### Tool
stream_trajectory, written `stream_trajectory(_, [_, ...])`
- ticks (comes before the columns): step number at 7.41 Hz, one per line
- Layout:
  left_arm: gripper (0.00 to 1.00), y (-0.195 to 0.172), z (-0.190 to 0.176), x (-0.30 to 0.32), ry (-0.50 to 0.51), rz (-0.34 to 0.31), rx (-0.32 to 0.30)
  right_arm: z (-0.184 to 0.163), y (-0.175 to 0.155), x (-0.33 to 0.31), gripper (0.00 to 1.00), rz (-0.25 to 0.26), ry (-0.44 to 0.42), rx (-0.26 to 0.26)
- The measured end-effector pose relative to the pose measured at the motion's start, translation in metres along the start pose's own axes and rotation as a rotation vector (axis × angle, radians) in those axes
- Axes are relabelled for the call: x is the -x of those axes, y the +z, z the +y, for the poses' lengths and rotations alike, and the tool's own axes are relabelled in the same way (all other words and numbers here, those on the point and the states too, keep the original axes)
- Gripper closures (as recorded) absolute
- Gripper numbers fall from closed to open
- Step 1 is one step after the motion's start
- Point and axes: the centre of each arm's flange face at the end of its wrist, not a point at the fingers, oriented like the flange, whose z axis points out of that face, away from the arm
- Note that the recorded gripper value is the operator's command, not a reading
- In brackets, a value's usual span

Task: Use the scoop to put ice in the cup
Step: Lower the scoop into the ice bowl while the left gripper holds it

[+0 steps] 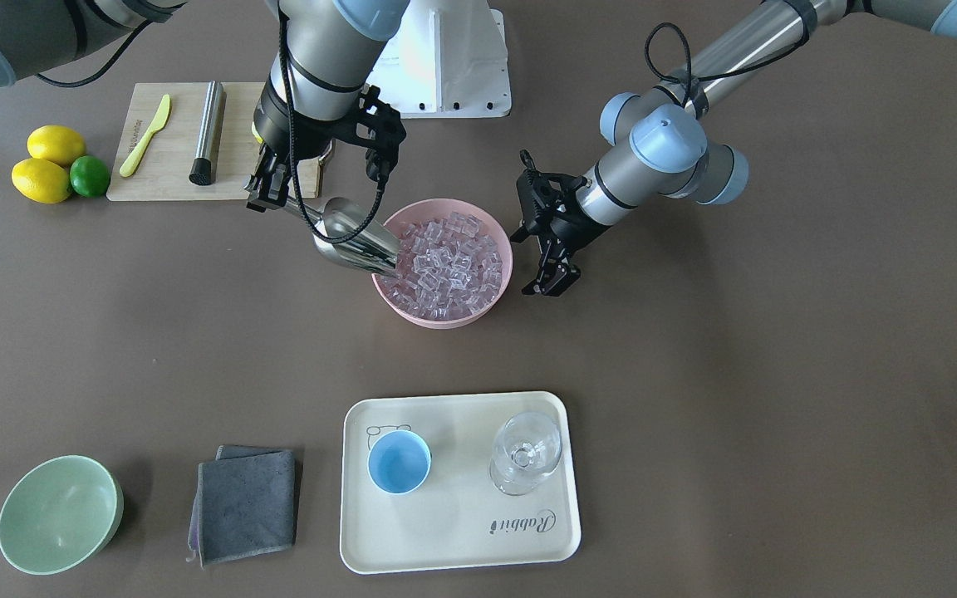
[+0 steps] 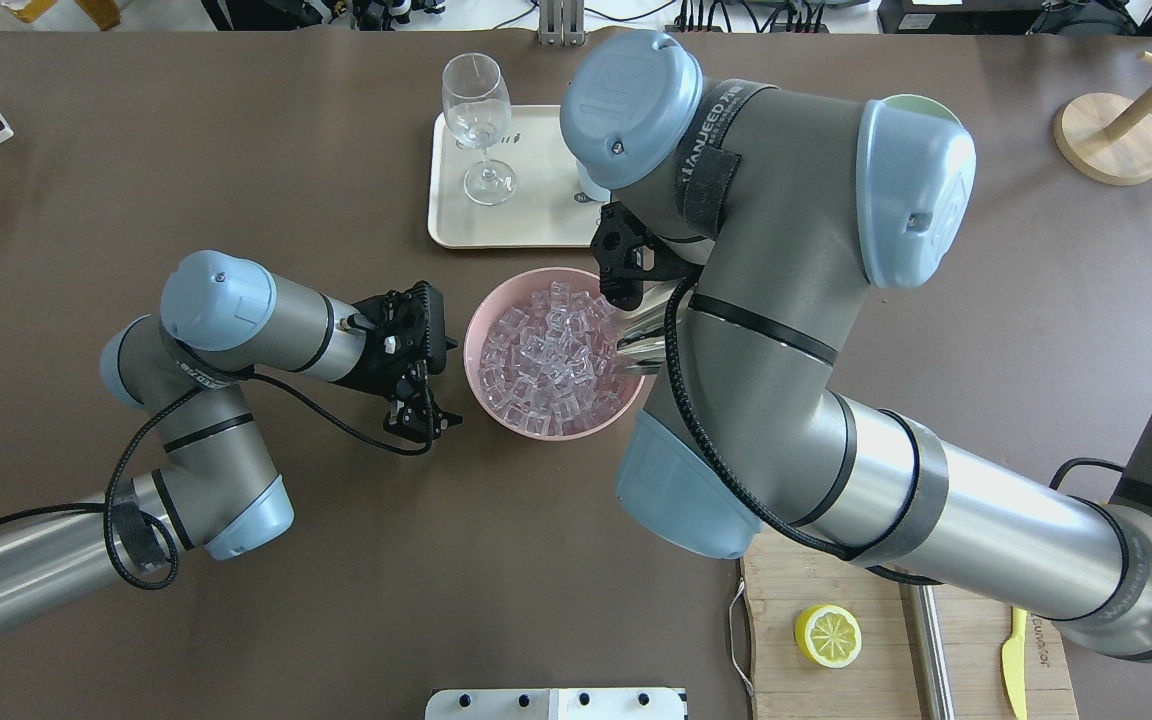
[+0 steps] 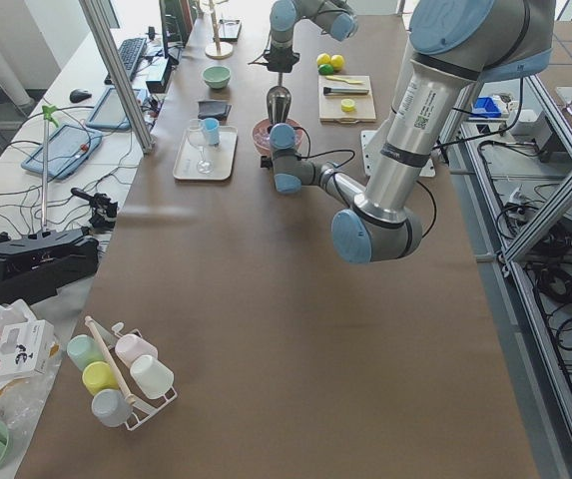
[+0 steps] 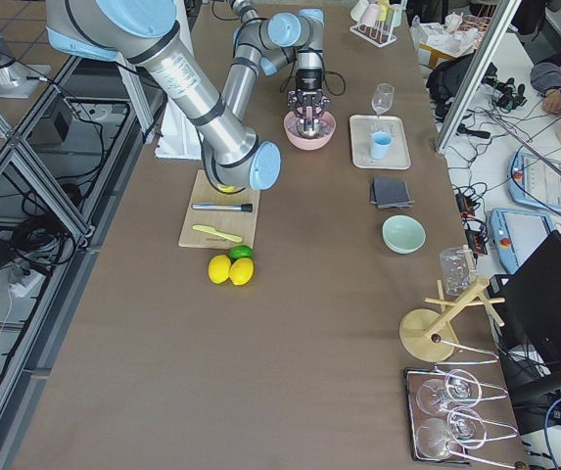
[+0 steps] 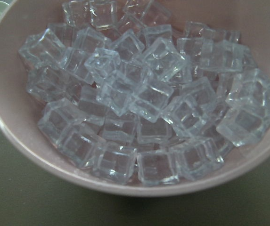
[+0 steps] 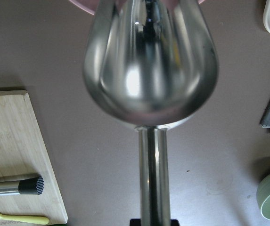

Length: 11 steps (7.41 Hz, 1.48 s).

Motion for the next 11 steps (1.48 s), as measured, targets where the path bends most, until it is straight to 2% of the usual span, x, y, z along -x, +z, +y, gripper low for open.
stream_trajectory(7, [0.01, 0.000, 0.000, 0.000, -0.001, 0.000, 0.000, -0.043, 0.000, 0.004, 1.00, 0.001, -0.008, 0.050])
stream_trajectory(11, [0.01, 0.000, 0.000, 0.000, 0.000, 0.001, 0.000, -0.056, 0.007, 0.000, 1.00, 0.019, -0.009, 0.037])
